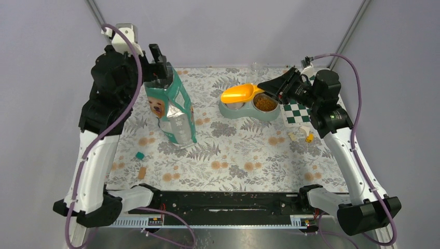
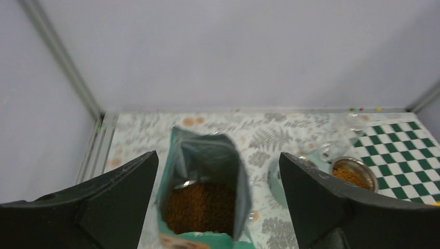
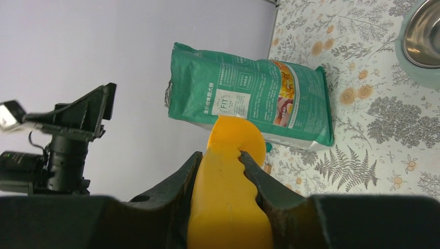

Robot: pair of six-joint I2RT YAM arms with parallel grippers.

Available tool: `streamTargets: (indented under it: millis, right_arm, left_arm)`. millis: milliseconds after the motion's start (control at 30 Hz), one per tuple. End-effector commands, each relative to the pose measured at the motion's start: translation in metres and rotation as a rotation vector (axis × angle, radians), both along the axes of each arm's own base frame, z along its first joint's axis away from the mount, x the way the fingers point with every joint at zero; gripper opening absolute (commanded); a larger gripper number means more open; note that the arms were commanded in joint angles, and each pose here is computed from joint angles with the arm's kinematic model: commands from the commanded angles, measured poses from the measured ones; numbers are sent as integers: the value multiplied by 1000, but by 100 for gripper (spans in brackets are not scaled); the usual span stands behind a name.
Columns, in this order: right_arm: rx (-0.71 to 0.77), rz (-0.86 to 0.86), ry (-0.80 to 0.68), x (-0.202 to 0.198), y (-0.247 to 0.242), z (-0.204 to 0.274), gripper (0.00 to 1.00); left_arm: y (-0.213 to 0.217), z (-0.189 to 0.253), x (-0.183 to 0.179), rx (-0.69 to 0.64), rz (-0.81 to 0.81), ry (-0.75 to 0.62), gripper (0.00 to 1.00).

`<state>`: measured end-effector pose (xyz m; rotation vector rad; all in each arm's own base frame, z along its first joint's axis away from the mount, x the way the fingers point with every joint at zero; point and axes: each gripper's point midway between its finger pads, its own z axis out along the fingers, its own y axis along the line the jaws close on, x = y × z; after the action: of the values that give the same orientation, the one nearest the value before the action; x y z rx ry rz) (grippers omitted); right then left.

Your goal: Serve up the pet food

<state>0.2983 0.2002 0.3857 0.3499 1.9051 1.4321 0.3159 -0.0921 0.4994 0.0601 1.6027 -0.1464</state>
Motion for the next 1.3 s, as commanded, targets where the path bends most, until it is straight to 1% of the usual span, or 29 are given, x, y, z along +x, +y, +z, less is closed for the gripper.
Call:
streamTargets:
  millis: [0, 67, 267, 333, 433, 500, 533, 600, 700, 833, 900, 1000, 1067, 1167, 1233, 1267]
  right_arm:
    - [-25, 1, -72, 1, 0, 17, 0]
    - [-29, 5, -69, 3, 1, 16, 0]
    - [-35, 12, -61, 7, 2, 12, 0]
    - [-39, 13, -61, 8, 3, 11, 0]
    - [-41, 15, -59, 10, 3, 10, 0]
    - [-42, 14, -59, 11, 3, 10, 0]
    - [-43, 13, -61, 11, 3, 11, 0]
    - [-45, 10, -66, 11, 2, 12, 0]
    - [-46, 5, -73, 12, 1, 14, 0]
    - [-57, -9, -82, 10, -3, 17, 0]
    - [-64, -20, -91, 9, -5, 19, 0]
    - [-71, -34, -99, 7, -8, 21, 0]
    - [-71, -42, -102, 6, -10, 21, 0]
    - [-71, -51, -108, 4, -11, 22, 0]
    - [-70, -56, -111, 2, -12, 23, 0]
    - [-70, -59, -111, 2, -13, 23, 0]
  left_arm:
    - [27, -59, 20, -121, 126, 251, 85]
    - [38, -77, 25, -150, 155, 312, 80]
    - [68, -123, 37, -166, 236, 452, 75]
    - [70, -133, 37, -170, 231, 481, 69]
    - [60, -143, 37, -175, 169, 523, 54]
    - [56, -148, 37, -171, 141, 546, 39]
    - [56, -149, 37, -168, 135, 551, 30]
    - [56, -146, 38, -163, 131, 542, 0]
    - [59, -131, 42, -137, 125, 487, 0]
    - [73, -93, 46, -98, 146, 378, 0]
    - [83, -73, 47, -99, 164, 327, 0]
    - [106, -42, 49, -143, 247, 233, 0]
    - [112, -29, 51, -176, 265, 179, 0]
    - [116, -13, 56, -193, 259, 119, 0]
    - [114, -7, 60, -199, 236, 102, 0]
    - [107, -6, 62, -203, 196, 101, 0]
